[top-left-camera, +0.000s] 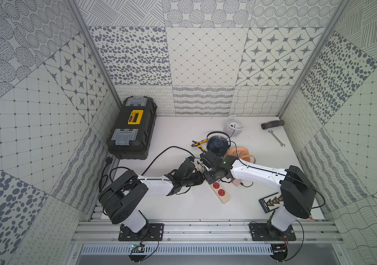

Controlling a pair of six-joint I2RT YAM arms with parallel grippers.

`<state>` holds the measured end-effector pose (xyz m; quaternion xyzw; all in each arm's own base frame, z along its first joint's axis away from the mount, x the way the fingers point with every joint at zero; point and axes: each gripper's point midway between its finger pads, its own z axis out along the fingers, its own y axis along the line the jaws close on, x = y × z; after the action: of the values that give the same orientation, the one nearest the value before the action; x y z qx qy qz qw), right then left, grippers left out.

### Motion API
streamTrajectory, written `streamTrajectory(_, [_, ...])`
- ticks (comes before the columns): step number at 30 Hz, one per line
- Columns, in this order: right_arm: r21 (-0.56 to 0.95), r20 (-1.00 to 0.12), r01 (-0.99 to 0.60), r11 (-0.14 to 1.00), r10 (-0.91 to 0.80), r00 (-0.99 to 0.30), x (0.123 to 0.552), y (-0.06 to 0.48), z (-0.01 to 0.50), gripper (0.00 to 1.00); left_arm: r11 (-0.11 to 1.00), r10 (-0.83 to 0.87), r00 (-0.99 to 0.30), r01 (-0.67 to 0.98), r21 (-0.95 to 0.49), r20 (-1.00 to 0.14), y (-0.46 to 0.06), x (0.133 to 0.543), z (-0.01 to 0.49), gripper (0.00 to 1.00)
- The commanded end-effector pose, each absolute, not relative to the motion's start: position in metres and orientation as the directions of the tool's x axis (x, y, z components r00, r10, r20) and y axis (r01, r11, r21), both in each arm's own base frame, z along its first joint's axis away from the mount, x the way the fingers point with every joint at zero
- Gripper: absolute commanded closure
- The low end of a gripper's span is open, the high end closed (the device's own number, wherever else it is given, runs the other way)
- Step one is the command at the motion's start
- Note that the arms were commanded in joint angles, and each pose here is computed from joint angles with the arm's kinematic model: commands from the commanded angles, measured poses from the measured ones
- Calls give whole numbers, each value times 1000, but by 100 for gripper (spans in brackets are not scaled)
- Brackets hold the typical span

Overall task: Plug the desk fan into the power strip
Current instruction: Insert the plug into the socket.

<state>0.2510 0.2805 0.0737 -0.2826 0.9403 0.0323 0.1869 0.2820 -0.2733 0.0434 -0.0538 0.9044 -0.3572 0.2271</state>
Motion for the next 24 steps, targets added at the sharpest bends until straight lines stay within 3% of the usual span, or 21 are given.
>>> streamTrajectory(1, [-202,-129,-557,805,-586,-800,227,228,11,100,768,-251,-875,79,-635,-413,-262,283,45,80])
streamTrajectory(17, [-268,171,-561,783,-534,-828,160,183,-22,100,768,-251,-878,75,-636,-407,-259,280,43,80])
streamTrajectory(24, [-266,236,-529,806,-478,-846,121,160,-24,100,770,-249,-878,76,-633,-408,-258,280,44,80])
